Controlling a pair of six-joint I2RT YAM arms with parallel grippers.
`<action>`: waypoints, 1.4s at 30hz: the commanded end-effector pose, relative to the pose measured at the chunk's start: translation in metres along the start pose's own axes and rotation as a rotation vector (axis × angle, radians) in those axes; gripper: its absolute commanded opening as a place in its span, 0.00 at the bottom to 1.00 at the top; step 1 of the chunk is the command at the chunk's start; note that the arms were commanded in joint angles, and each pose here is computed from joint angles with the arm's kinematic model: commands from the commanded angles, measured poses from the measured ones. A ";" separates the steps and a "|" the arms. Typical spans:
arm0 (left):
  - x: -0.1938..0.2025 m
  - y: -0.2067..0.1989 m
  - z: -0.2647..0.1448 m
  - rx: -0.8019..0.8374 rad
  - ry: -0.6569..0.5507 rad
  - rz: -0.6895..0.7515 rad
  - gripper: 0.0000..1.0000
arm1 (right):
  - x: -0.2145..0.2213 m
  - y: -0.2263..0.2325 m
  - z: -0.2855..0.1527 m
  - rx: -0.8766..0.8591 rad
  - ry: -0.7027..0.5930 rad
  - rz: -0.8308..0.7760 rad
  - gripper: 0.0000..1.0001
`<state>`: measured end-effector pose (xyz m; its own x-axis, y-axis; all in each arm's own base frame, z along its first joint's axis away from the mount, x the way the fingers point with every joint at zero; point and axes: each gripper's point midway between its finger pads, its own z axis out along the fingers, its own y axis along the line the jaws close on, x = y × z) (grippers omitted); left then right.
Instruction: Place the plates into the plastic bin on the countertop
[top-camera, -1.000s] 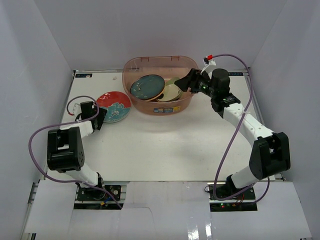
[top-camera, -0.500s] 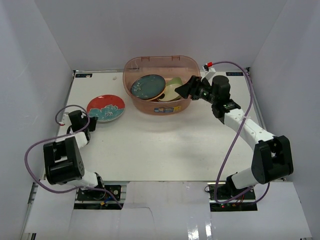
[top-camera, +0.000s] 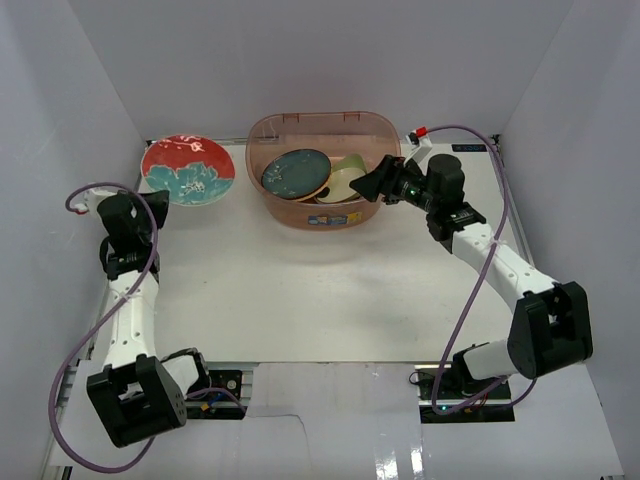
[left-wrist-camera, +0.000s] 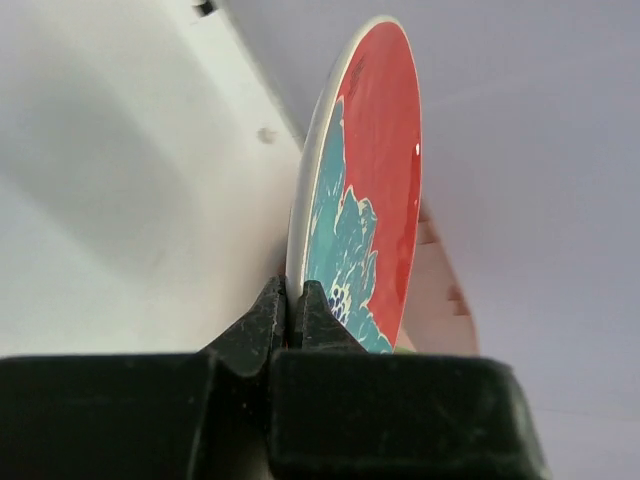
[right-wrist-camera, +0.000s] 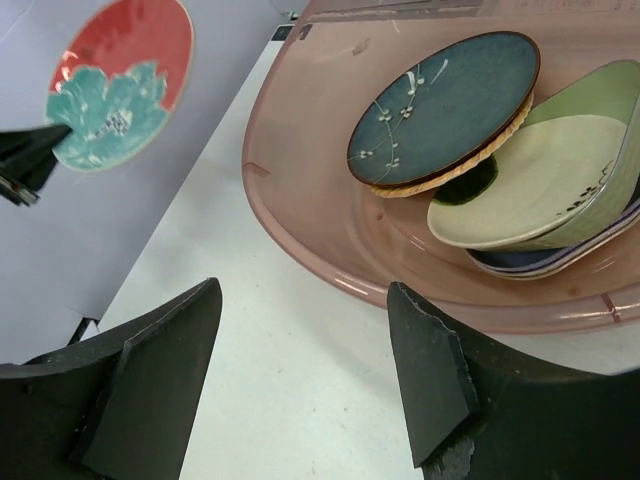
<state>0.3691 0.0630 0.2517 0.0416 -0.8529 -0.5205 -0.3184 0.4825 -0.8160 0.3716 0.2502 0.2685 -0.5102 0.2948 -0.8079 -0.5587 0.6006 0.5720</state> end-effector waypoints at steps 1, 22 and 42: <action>-0.050 -0.125 -0.040 0.390 -0.092 -0.009 0.00 | -0.013 0.016 -0.015 -0.014 -0.039 -0.052 0.73; 0.204 -0.240 0.049 0.595 0.633 0.125 0.00 | 0.024 -0.008 -0.075 0.172 -0.041 -0.097 0.13; 0.273 -0.164 0.133 0.338 0.736 0.268 0.30 | 0.026 -0.013 -0.081 0.198 -0.061 -0.095 0.20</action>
<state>0.5614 -0.2091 0.1570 -0.6736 -0.5770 -0.4618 -0.0504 0.6593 -0.7502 0.3097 0.1906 0.2364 -0.4733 0.2562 -0.8428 -0.4379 0.7617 0.4775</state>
